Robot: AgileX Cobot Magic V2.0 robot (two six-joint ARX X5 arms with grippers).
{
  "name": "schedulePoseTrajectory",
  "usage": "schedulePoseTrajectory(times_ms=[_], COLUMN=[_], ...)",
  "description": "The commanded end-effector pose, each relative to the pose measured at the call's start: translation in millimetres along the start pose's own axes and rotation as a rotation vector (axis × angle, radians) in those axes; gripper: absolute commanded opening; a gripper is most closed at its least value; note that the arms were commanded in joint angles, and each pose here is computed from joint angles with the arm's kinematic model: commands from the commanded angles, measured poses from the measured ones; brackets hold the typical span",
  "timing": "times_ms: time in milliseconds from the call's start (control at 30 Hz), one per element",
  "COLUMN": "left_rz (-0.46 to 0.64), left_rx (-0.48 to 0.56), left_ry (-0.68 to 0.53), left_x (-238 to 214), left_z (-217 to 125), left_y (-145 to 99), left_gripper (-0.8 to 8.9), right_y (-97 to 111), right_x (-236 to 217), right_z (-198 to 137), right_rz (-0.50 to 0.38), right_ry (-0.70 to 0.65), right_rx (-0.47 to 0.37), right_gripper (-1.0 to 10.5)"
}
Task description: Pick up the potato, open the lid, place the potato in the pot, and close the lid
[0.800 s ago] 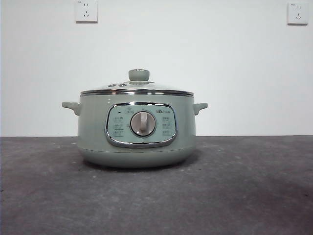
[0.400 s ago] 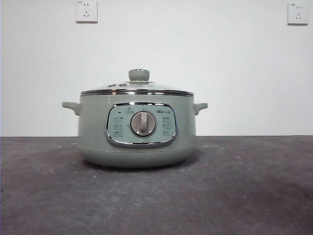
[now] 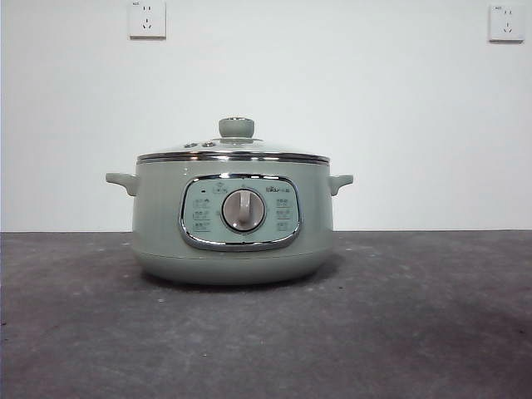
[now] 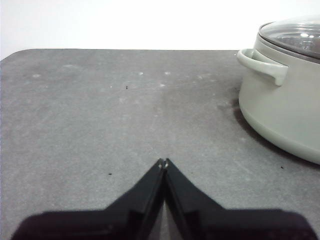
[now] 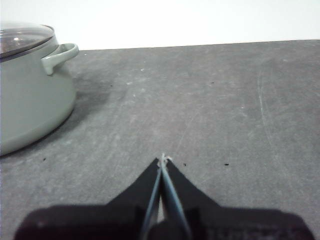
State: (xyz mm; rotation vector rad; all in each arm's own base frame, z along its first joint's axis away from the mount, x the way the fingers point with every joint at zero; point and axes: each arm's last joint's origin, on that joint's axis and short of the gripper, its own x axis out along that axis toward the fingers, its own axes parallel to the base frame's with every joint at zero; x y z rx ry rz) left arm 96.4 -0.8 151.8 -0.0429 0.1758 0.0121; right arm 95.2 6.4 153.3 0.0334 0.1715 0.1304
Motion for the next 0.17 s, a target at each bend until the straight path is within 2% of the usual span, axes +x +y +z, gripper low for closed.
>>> schedulePoseTrajectory(times_ms=[33, 167], left_rz=[-0.003, -0.003], left_rx=[-0.004, -0.005], left_ry=[0.002, 0.002], left_x=[1.1, 1.1], left_z=[-2.8, -2.8], left_y=[-0.1, -0.1], left_gripper=[-0.04, -0.04], right_y=[-0.3, -0.3], right_x=[0.9, 0.9], right_z=[-2.6, -2.6], right_rz=[-0.003, -0.003], right_ry=[0.002, 0.002], right_rx=[-0.006, -0.006], right_gripper=[0.0, 0.0])
